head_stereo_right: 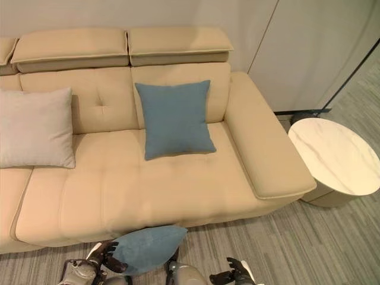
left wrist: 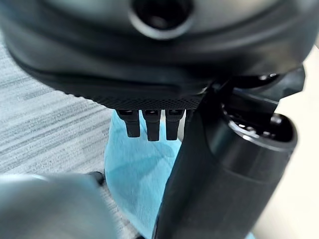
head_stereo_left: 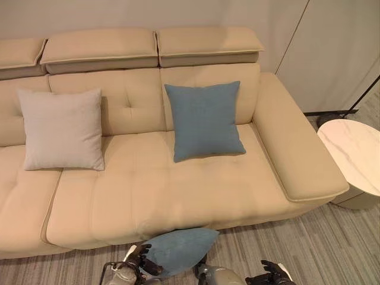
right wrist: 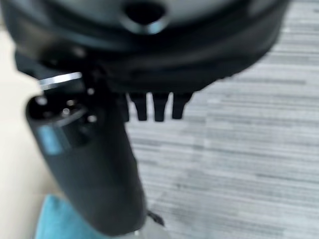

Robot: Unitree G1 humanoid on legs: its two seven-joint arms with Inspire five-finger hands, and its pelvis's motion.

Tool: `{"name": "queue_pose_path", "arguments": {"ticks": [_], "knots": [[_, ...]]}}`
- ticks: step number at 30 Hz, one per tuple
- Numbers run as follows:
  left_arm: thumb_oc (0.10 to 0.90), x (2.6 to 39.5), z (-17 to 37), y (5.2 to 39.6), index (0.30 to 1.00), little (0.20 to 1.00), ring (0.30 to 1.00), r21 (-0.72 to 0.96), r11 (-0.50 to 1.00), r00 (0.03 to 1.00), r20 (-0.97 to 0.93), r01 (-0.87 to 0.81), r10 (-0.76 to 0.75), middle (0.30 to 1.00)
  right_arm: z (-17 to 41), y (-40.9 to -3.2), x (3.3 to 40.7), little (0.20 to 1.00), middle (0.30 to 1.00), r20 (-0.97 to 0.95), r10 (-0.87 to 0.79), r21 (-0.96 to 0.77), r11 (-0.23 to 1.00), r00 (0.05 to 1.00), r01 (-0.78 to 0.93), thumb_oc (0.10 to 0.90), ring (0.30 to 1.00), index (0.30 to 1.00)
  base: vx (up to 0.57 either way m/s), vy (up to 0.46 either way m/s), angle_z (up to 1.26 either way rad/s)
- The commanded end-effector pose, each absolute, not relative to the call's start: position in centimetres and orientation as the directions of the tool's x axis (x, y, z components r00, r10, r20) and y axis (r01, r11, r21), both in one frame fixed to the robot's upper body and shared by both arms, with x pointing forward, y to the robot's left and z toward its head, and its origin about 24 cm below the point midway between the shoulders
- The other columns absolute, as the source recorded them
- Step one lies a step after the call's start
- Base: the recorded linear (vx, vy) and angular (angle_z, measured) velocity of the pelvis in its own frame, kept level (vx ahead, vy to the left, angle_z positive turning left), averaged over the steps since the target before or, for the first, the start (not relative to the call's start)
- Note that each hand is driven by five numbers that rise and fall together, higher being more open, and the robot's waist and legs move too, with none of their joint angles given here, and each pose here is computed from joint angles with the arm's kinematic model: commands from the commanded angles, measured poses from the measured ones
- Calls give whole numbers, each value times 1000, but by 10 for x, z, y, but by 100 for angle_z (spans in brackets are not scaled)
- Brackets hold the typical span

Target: Pick up all the scattered cushions and arrange them neatly on the sofa.

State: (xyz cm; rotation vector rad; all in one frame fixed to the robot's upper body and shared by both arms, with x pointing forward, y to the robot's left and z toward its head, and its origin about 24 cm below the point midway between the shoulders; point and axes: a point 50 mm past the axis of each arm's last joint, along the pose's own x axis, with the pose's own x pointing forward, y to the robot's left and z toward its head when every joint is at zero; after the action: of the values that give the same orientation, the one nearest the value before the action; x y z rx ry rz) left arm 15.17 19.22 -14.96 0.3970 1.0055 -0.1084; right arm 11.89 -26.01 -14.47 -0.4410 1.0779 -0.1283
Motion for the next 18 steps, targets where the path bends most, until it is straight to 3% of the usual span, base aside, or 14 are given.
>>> {"name": "queue_pose_path", "arguments": {"ticks": [1, 9, 18], "knots": [[800, 151, -145, 212, 900, 900, 900, 322, 913, 572, -810, 251, 128, 900, -145, -260, 115, 900, 900, -821, -317, -407, 908, 474, -97, 800, 900, 900, -31, 138, 25], [800, 154, -139, 233, 900, 900, 900, 366, 912, 580, -790, 187, 199, 900, -145, -246, 129, 900, 900, -816, -282, -393, 911, 504, -127, 800, 900, 900, -119, 174, -2], [800, 150, -137, 246, 900, 900, 900, 390, 914, 579, -773, 109, 260, 900, -146, -243, 128, 900, 900, -816, -276, -389, 912, 508, -129, 800, 900, 900, -9, 6, 0]]}}
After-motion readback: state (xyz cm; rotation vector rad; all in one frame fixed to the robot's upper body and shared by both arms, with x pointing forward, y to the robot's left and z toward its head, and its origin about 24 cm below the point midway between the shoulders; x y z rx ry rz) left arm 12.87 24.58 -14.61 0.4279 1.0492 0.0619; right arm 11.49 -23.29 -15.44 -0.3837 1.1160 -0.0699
